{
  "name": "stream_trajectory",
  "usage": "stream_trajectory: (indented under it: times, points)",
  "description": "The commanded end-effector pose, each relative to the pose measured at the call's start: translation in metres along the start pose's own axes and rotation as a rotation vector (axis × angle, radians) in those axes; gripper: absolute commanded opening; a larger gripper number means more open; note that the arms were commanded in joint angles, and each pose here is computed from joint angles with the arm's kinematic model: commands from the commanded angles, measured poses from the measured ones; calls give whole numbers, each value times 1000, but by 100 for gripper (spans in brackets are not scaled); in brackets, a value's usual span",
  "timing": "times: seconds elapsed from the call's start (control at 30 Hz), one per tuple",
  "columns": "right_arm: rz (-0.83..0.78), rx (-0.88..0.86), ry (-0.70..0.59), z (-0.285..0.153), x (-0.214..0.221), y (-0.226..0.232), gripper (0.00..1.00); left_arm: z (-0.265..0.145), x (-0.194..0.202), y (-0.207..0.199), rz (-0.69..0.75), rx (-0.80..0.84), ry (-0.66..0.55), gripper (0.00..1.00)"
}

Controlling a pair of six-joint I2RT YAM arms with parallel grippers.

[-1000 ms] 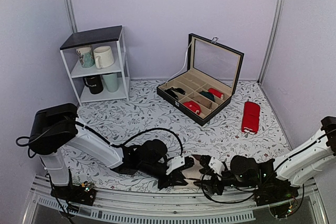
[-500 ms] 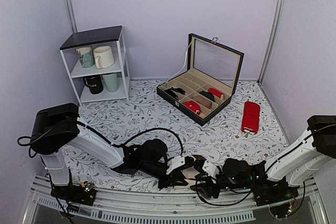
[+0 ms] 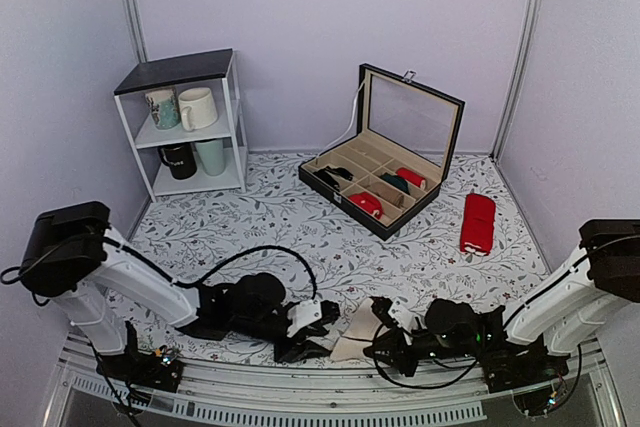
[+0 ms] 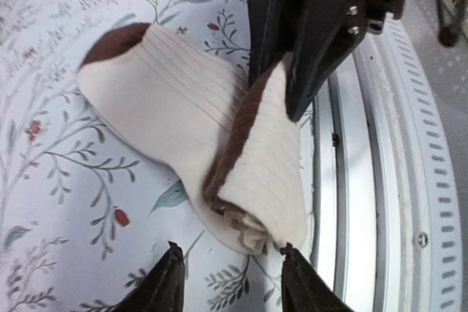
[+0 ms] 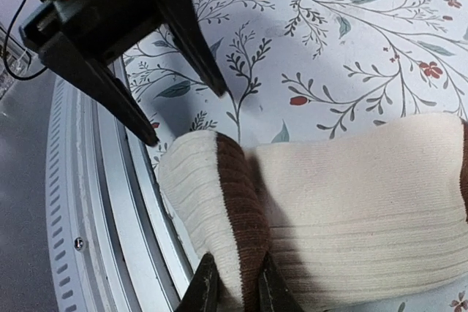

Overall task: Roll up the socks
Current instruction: Roll a pair of socks at the center of the board.

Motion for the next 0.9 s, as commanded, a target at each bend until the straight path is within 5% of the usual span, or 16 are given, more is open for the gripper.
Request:
stream_trajectory:
  times: [0.0,0.07,0.87]
  points:
    - [162,12,148,4,29,-17,12,-36,-37,3,213,-172,-183,48]
    - [215,7,207,8,39,-19,12,-44,-41,-2,298,-191,-232,57]
    - [388,61,366,11,71,-36,12,4,-6,-28,417,-131,-120,60]
Point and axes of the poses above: each gripper's point midway between its finger pads, its own z axis out along the fingers, its own y axis along the line the jaws close on, x = y × z, the point moved 6 cm from there along -z, back along the fingers, and after that the axes turned 11 degrees about z, right-handed, at the moved point
